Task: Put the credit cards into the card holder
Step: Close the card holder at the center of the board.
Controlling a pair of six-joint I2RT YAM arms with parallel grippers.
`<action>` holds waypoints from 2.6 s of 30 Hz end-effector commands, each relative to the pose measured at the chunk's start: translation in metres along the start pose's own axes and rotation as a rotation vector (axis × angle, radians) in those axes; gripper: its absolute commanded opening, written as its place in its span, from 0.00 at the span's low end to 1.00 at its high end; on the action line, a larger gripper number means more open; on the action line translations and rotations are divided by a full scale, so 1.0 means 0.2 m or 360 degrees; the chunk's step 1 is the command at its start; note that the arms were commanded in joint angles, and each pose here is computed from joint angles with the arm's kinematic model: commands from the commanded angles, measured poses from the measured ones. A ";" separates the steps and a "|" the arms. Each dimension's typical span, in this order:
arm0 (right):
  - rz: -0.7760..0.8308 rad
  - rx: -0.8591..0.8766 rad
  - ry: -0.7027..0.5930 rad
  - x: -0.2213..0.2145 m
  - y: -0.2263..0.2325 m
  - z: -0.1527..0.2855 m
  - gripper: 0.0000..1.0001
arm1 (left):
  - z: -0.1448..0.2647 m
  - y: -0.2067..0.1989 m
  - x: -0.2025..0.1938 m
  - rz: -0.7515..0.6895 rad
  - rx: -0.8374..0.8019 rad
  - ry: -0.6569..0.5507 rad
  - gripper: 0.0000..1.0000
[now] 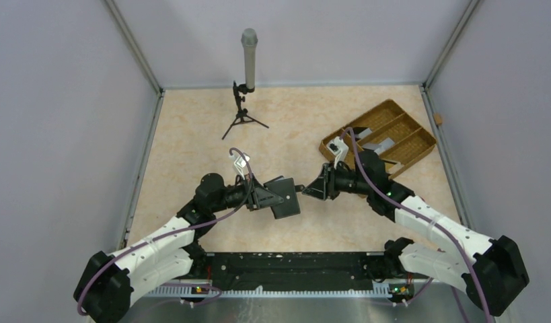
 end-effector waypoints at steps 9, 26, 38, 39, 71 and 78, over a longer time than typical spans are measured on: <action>0.0079 0.0122 -0.0079 0.10 0.09 -0.02 0.25 | 0.01 -0.06 0.01 -0.0067 -0.0099 -0.0003 0.00; 0.0187 0.0183 -0.0037 0.04 0.08 0.02 0.00 | -0.01 0.09 0.03 0.0104 0.0236 -0.0079 0.00; 0.0258 0.0104 0.0202 -0.12 0.06 -0.14 0.00 | -0.06 0.20 -0.01 0.0228 0.0373 -0.0014 0.00; 0.0262 0.0081 0.0201 -0.12 0.05 -0.15 0.00 | -0.06 0.22 -0.03 0.0244 0.0399 -0.0002 0.00; 0.0242 -0.0304 0.0435 -0.44 -0.25 -0.40 0.00 | -0.17 0.65 -0.38 0.0423 0.0734 0.0305 0.00; 0.0271 -0.0214 0.0481 -0.47 -0.23 -0.39 0.00 | -0.17 0.66 -0.38 0.0413 0.0767 0.0329 0.00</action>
Point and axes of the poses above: each gripper's point midway between its finger pads, its own z axis back along the fingers, its own y axis along the line the jaws close on, x = y × z, the point moved 4 cm from there along z, back along the fingers, and after that the axes turned 9 degrees about -z, right-handed, at the moved point
